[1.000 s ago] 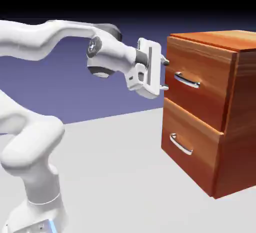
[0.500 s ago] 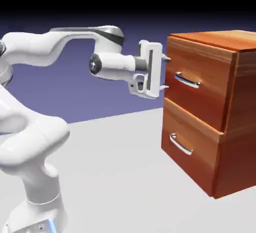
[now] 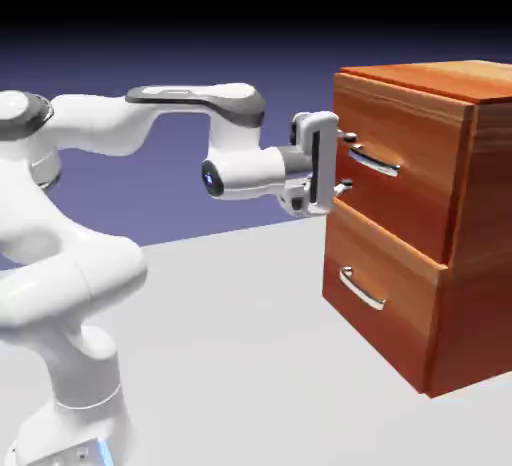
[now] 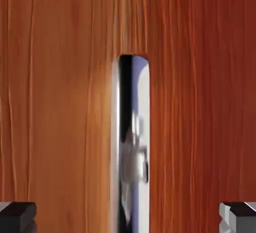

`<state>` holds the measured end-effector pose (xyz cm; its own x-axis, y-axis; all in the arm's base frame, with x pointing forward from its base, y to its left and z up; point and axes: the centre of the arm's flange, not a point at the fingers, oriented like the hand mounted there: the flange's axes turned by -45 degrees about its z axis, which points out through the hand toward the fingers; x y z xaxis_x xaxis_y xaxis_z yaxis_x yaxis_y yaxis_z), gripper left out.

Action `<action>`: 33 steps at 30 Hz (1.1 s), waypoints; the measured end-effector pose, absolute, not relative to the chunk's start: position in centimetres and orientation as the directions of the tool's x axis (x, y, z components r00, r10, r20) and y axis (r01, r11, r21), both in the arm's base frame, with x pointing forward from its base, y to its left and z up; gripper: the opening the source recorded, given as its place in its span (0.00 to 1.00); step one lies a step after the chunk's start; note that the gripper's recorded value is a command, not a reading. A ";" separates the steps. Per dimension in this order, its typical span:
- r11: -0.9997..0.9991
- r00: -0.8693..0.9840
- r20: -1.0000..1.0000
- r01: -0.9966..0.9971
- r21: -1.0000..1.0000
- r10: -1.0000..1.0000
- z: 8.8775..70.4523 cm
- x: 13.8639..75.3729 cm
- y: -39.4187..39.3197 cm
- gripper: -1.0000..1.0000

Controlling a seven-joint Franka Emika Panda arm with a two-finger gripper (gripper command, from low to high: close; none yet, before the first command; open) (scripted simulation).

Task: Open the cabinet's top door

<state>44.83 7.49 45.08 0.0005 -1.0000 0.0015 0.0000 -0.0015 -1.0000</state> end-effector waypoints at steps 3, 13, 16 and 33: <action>-0.001 0.001 0.001 0.000 -1.000 -1.000 45.1 47.9 7.5 0.50; 0.000 0.001 0.000 0.001 -1.000 -1.000 45.0 41.5 7.4 0.00; 0.000 0.001 0.000 0.001 -1.000 -1.000 45.0 38.3 7.4 0.00; 0.001 0.001 -0.001 0.000 -1.000 -1.000 45.0 25.1 7.4 0.00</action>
